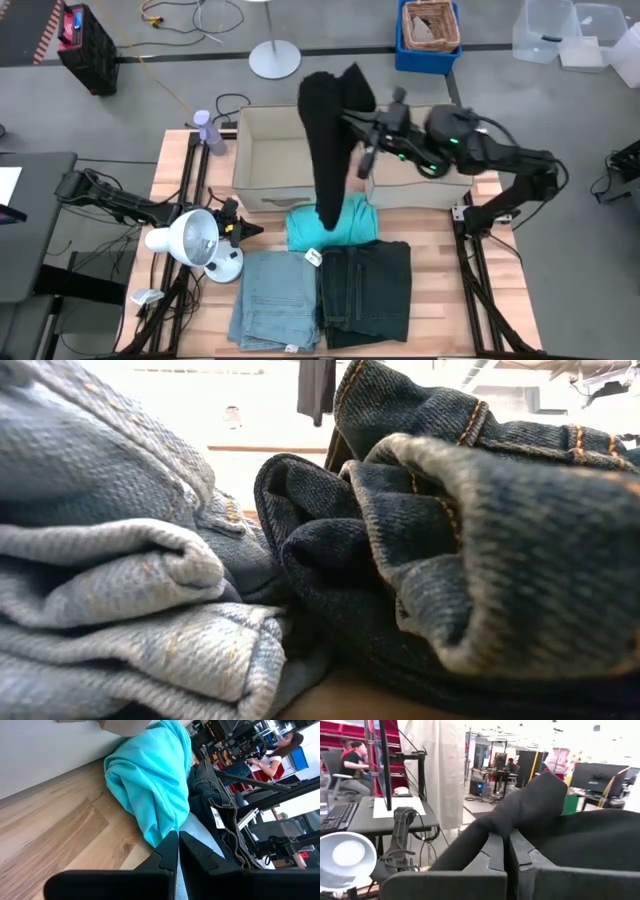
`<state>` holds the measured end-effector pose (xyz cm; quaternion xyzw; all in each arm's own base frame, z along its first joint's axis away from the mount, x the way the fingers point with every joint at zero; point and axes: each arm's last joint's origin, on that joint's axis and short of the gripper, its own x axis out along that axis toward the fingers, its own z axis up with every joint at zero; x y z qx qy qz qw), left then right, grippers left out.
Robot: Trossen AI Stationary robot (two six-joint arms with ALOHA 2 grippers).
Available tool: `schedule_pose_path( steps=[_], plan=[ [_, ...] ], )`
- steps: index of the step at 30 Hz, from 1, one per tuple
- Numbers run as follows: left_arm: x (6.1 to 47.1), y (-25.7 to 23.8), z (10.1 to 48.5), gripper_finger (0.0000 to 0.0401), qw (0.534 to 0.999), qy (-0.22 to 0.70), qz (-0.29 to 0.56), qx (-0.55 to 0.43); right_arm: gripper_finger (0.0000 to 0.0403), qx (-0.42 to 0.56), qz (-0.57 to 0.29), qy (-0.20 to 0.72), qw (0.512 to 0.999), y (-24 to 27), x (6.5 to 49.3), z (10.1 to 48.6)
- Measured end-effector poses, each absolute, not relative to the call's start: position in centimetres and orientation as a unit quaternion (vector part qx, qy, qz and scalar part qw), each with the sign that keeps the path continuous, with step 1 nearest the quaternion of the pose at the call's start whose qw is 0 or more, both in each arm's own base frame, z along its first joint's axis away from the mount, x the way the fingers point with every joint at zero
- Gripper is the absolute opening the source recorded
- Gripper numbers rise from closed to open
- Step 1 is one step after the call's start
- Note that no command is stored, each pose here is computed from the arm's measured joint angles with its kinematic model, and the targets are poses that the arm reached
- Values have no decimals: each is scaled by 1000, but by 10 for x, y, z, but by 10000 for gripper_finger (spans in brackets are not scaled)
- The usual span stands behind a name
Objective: Sort clothes
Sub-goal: Put the black pants into the left laundry organizer
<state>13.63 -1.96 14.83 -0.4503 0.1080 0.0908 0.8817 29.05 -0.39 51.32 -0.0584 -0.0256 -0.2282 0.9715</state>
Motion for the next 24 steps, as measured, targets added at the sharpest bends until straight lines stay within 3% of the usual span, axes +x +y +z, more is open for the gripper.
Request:
schedule_pose_path(
  steps=[14,24],
  plan=[
    [137,-20,149,11,881,105,89,-452,0,-16,-262,-96,960,-70,360,481],
    [137,-20,149,11,881,104,89,-452,0,33,-273,-79,958,-96,395,445]
  ],
)
